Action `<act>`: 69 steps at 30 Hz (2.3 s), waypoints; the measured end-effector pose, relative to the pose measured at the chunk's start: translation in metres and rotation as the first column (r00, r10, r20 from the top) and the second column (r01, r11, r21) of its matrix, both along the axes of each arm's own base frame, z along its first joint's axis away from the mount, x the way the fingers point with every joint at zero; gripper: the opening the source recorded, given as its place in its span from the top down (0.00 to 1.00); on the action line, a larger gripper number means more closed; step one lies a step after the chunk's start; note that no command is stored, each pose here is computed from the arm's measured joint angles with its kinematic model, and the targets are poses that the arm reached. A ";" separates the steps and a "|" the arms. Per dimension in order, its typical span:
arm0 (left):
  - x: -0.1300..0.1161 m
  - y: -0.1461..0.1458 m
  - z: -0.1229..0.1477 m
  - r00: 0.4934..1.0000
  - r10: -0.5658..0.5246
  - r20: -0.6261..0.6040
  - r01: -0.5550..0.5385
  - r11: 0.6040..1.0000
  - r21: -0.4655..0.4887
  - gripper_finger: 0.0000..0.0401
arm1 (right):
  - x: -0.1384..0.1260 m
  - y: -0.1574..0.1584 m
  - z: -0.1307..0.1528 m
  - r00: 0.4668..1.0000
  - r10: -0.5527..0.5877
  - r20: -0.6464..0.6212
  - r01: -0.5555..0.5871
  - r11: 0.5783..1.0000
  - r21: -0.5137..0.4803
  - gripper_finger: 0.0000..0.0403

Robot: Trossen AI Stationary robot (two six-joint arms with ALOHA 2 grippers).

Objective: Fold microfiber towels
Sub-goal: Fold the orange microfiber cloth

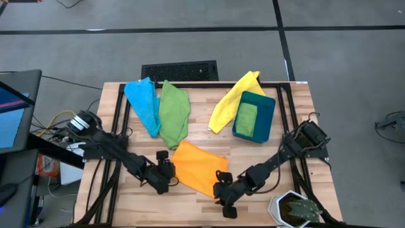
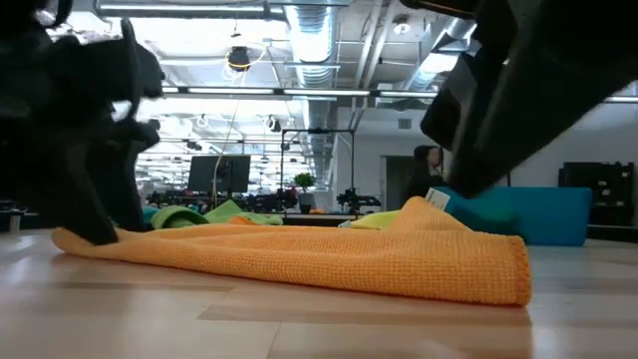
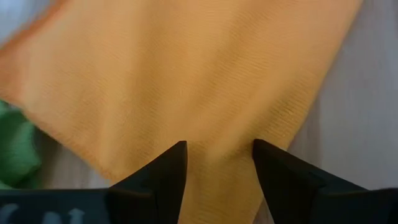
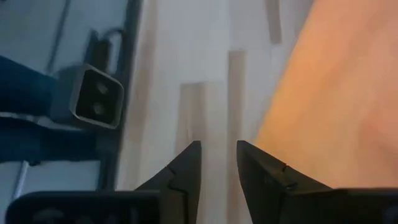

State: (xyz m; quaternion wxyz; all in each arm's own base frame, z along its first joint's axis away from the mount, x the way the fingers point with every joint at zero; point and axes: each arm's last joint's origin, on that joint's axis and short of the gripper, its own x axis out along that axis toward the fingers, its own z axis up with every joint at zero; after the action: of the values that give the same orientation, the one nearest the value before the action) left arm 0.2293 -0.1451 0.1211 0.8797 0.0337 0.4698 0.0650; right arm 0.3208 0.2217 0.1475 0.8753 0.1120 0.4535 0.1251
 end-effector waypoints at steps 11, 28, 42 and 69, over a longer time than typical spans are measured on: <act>0.003 -0.004 -0.008 1.000 0.013 -0.018 -0.014 0.998 -0.061 0.55 | -0.005 0.011 -0.033 0.996 -0.015 -0.088 0.008 0.996 -0.085 0.70; 0.026 -0.016 0.010 0.999 -0.025 0.028 0.032 0.967 -0.253 0.55 | -0.032 0.009 0.007 0.999 -0.044 -0.023 0.036 0.964 -0.263 0.71; 0.028 -0.016 0.015 0.999 -0.033 -0.010 0.027 0.942 -0.333 0.55 | -0.028 0.015 -0.011 0.999 -0.045 -0.026 0.036 0.960 -0.276 0.71; -0.002 -0.033 0.011 0.982 -0.162 -0.093 0.155 0.985 -0.078 0.55 | -0.030 0.026 -0.008 0.997 -0.071 -0.017 0.065 0.971 -0.228 0.71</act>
State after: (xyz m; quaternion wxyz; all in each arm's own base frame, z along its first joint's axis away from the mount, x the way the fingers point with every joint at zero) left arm 0.2274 -0.1779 0.1325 0.8583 0.0430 0.5108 -0.0235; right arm 0.2908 0.2476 0.1398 0.8803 0.0281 0.4718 0.0408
